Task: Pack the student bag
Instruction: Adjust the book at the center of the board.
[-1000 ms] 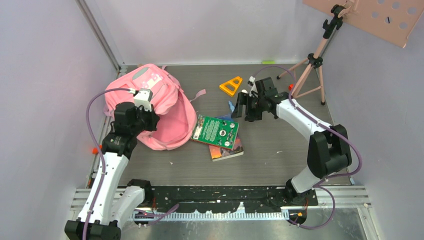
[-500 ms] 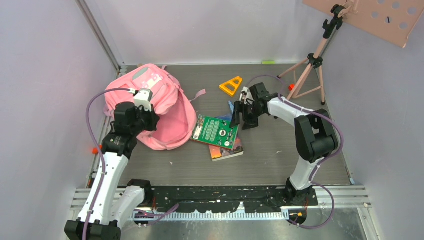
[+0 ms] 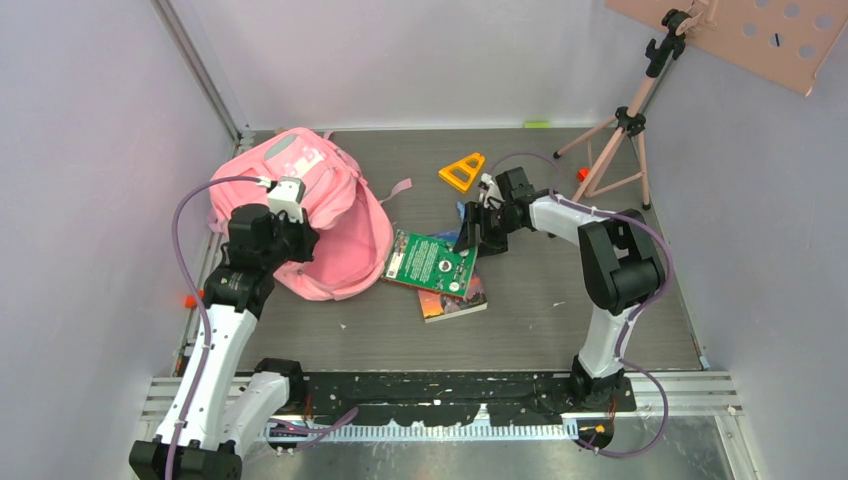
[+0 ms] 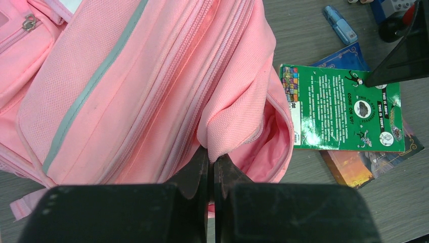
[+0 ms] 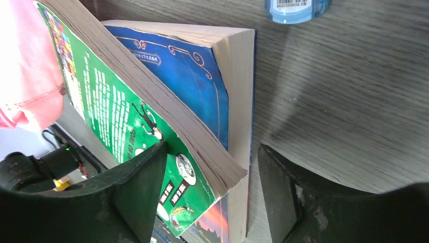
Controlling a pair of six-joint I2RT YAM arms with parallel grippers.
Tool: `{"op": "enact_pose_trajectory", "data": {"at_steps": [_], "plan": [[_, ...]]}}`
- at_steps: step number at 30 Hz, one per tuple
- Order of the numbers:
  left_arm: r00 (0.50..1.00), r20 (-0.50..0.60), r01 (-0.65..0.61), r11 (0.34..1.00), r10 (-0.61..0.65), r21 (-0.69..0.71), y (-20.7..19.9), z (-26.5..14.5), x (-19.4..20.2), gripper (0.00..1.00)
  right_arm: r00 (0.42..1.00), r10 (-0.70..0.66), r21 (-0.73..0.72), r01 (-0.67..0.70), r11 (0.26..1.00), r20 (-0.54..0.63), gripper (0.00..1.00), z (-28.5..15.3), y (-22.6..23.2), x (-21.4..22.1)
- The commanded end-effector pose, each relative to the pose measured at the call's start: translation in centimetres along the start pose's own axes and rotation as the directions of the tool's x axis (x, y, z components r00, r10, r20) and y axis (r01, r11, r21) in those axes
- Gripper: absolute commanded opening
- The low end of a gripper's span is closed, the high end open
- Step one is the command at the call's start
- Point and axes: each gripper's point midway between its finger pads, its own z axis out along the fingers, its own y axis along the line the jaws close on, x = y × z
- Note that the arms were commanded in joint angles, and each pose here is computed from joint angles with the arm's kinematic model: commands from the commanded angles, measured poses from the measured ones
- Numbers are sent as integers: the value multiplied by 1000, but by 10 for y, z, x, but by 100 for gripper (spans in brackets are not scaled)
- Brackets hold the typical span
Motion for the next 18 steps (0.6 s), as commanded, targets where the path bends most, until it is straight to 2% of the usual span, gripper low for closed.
{"op": "enact_pose_trajectory", "data": {"at_steps": [1,3,6,15,18], "plan": [[989,149,-27,999,21,39,-10,-6,-41,0,998,-5,0,5,1000,55,69,8,0,-19],[988,150,-27,999,21,39,-9,-6,-41,0,998,2,4,-2,1000,65,63,8,0,-20],[989,149,-27,999,21,39,-9,-7,-41,0,997,10,4,-11,1000,77,48,4,2,-21],[988,150,-27,999,21,40,-10,-6,-42,0,992,22,44,-27,999,125,30,-21,7,-20],[988,150,-27,999,21,41,-10,-6,-42,0,988,5,79,-18,997,152,18,-32,7,-23]]}}
